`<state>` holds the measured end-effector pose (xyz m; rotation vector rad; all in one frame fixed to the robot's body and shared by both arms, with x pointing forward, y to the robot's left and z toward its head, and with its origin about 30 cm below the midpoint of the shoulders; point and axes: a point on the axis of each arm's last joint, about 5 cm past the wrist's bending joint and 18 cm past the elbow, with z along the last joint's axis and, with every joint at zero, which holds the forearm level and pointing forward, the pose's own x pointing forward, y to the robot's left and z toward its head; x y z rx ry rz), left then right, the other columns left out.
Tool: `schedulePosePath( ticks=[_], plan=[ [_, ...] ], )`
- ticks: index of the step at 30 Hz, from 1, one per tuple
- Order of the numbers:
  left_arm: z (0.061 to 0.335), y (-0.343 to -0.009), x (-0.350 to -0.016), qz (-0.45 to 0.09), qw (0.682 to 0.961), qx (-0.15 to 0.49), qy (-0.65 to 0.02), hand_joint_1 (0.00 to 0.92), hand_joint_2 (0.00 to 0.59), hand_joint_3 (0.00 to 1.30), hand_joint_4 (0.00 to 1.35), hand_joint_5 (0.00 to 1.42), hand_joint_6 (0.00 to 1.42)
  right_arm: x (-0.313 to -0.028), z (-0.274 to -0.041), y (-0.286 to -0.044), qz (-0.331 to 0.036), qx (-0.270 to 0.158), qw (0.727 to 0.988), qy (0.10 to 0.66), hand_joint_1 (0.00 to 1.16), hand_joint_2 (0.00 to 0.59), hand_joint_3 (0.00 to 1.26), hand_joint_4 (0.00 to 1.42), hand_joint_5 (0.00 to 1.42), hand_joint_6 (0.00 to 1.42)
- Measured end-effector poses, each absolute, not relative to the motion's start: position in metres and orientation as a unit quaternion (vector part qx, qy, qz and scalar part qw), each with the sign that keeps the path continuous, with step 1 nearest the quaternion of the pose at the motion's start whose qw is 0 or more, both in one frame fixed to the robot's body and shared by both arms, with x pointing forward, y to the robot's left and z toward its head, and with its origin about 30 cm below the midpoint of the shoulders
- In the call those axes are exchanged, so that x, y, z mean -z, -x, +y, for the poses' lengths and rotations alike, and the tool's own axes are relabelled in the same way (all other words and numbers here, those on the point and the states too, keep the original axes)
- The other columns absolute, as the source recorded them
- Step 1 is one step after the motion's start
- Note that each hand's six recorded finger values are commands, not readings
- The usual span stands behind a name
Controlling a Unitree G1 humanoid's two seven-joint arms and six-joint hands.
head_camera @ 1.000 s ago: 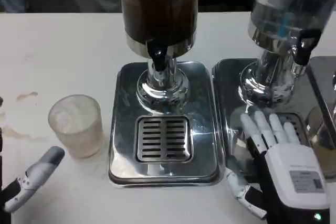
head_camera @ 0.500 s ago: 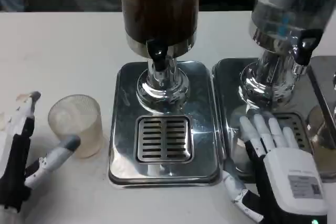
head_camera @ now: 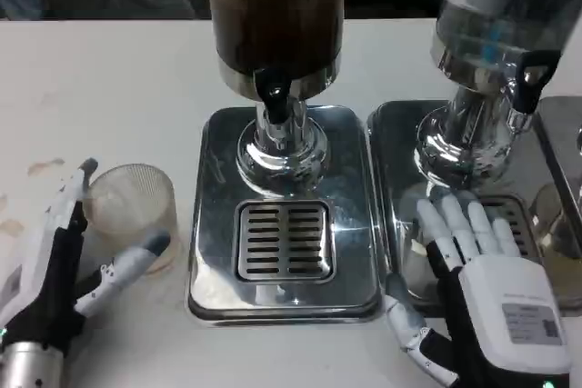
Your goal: Grasp the cup under the faucet to collect the drink, then remove the cup.
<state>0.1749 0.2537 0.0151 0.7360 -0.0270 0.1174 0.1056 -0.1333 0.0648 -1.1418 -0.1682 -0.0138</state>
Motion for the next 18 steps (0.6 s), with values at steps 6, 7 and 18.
schedulePosePath(
  ticks=[6,7,18],
  plan=[
    [0.2517,-0.1783,-0.0141,-0.011,0.931,-0.059,-0.360,0.177,0.002,0.00,0.00,0.00,0.00,-0.0679,-0.1322,-0.1059,-0.083,0.011,0.839,0.537,0.35,0.498,0.09,0.00,0.00,0.00],
    [0.2513,-0.1791,-0.0142,-0.011,0.931,-0.058,-0.361,0.178,0.002,0.00,0.00,0.00,0.00,-0.0680,-0.1322,-0.1055,-0.082,0.012,0.839,0.537,0.35,0.498,0.09,0.00,0.00,0.01],
    [0.2496,-0.1828,-0.0137,-0.002,0.930,-0.039,-0.365,0.268,0.015,0.00,0.00,0.04,0.04,-0.0672,-0.1311,-0.1002,-0.068,0.016,0.843,0.533,0.37,0.488,0.09,0.00,0.00,0.05]
  ],
)
